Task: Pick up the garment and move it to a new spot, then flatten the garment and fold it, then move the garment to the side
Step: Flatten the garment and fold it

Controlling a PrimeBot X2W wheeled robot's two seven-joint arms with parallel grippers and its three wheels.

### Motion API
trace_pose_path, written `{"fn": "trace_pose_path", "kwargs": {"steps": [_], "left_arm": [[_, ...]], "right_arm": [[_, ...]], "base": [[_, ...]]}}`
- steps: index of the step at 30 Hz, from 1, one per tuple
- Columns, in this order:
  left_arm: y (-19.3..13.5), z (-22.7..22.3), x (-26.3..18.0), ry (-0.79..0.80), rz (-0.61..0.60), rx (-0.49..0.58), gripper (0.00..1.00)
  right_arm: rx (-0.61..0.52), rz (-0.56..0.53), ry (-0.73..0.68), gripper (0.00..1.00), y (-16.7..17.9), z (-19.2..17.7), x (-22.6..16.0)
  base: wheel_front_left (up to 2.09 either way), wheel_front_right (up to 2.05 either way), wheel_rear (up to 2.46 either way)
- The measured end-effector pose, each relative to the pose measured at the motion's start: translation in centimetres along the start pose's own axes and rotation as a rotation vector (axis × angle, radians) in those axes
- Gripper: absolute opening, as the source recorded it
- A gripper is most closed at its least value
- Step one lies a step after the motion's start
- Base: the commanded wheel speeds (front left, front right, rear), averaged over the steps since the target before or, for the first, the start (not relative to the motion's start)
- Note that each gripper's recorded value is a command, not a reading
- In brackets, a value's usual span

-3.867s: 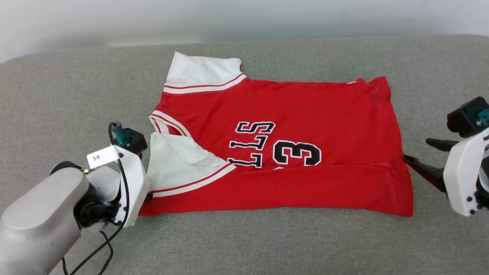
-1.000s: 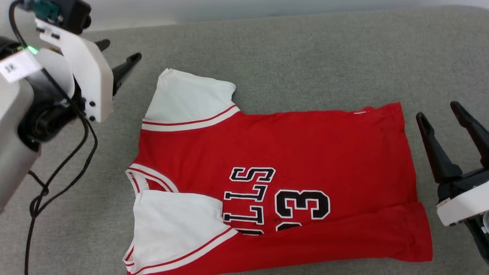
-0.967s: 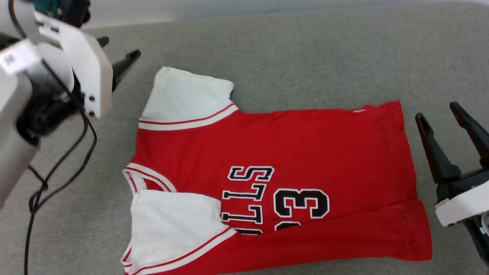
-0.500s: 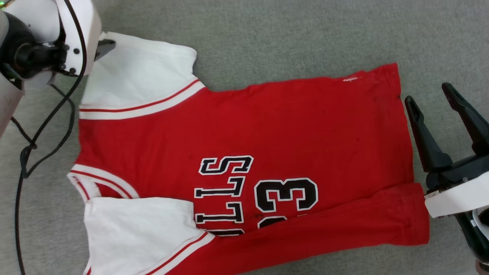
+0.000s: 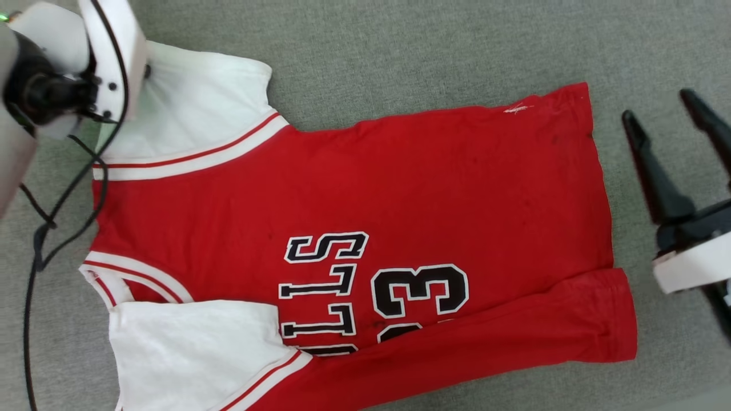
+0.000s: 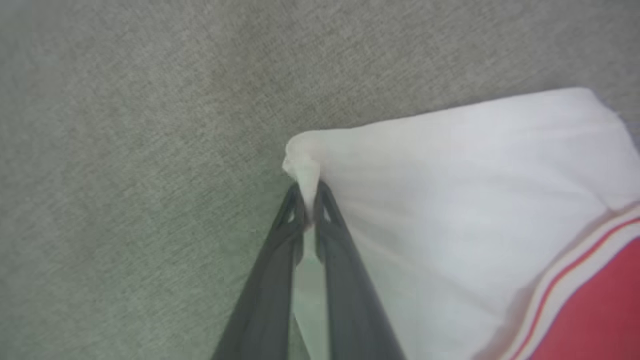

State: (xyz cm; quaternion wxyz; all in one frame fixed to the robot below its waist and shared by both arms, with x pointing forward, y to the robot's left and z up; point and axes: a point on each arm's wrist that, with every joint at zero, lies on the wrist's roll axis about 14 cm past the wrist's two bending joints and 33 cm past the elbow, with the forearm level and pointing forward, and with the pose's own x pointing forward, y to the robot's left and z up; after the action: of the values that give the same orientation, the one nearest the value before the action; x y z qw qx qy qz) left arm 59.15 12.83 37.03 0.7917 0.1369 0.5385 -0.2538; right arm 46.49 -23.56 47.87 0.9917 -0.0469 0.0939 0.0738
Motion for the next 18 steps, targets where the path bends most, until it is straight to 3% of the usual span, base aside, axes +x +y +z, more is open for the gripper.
{"fn": "trace_pose_path", "kwargs": {"steps": [8, 18], "left_arm": [[-1.1, 1.3, -3.7, -0.107, 0.018, 0.071, 0.0], [-2.2, 1.4, -7.7, -0.22, 0.026, 0.132, 0.0]], "right_arm": [[-0.129, 0.036, 0.059, 1.0, -2.2, 4.3, 1.3], [-0.232, 0.202, 0.639, 1.0, -1.8, -0.1, 2.5]], "base": [[0.0, 0.0, 0.0], [0.0, 0.0, 0.0]]}}
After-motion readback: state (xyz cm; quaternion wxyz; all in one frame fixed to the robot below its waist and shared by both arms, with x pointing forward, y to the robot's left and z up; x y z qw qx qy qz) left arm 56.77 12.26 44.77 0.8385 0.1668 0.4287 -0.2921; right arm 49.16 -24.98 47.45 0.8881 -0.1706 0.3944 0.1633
